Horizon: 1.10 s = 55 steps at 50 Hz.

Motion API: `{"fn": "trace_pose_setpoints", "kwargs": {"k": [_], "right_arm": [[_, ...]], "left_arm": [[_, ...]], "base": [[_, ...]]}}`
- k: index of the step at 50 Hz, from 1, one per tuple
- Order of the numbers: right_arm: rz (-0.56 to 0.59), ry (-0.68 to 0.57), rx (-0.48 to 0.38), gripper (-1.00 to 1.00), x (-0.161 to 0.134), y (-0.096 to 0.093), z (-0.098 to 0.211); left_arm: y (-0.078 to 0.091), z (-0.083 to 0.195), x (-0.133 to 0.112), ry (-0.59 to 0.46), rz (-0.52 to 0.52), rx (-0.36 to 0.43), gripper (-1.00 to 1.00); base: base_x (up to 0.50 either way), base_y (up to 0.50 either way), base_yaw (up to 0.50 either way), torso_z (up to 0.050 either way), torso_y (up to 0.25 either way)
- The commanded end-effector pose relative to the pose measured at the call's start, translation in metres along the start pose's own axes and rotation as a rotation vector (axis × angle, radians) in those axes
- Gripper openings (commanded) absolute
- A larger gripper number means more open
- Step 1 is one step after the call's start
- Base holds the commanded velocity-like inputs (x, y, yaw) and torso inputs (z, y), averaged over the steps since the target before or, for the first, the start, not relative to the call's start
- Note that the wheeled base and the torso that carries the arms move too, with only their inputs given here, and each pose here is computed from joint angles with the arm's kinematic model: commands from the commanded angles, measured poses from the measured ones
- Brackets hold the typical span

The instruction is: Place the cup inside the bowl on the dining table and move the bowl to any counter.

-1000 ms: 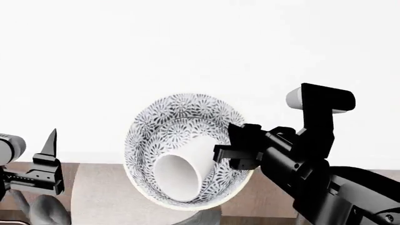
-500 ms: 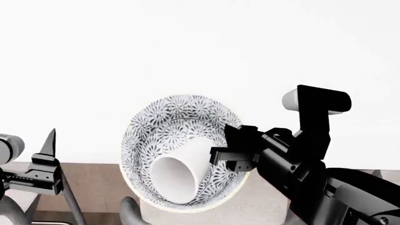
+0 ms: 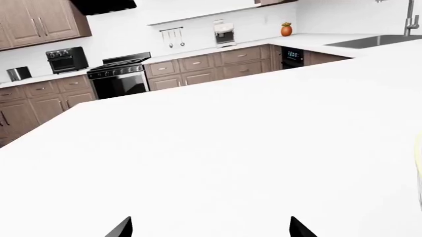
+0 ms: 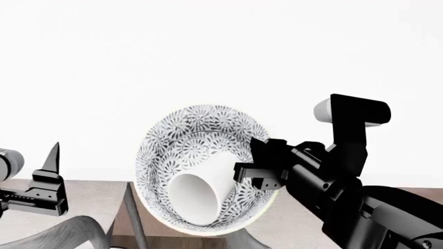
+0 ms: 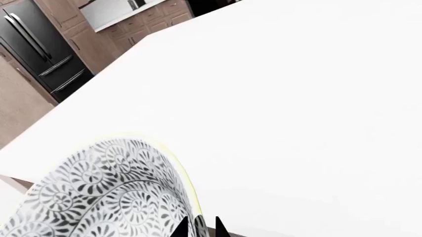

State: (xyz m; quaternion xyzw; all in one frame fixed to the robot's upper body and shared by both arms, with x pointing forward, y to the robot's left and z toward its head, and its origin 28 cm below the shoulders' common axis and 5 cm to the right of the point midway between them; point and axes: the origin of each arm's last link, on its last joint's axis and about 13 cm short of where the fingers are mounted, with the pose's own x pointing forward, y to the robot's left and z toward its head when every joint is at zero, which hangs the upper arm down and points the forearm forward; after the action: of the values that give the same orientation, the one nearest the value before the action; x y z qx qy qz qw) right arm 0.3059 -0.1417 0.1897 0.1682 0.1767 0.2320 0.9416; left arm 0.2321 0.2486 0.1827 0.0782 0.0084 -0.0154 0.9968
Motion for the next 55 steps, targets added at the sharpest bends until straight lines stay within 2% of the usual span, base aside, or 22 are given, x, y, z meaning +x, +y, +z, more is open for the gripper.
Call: {"fn": "trace_pose_setpoints", "kwargs": {"k": [1, 55], "right_arm": [[-0.008, -0.012, 0.006, -1.00, -0.0003, 0.0013, 0.0015], [0.007, 0.008, 0.000, -1.00, -0.0003, 0.0050, -0.0004]], "left_arm": [[0.0010, 0.0001, -0.0008, -0.001, 0.002, -0.002, 1.00], [0.0019, 0.0001, -0.0008, -0.002, 0.005, -0.006, 1.00]], "base": [[0.00, 0.50, 0.00, 0.000, 0.000], [0.00, 0.50, 0.00, 0.000, 0.000]]}}
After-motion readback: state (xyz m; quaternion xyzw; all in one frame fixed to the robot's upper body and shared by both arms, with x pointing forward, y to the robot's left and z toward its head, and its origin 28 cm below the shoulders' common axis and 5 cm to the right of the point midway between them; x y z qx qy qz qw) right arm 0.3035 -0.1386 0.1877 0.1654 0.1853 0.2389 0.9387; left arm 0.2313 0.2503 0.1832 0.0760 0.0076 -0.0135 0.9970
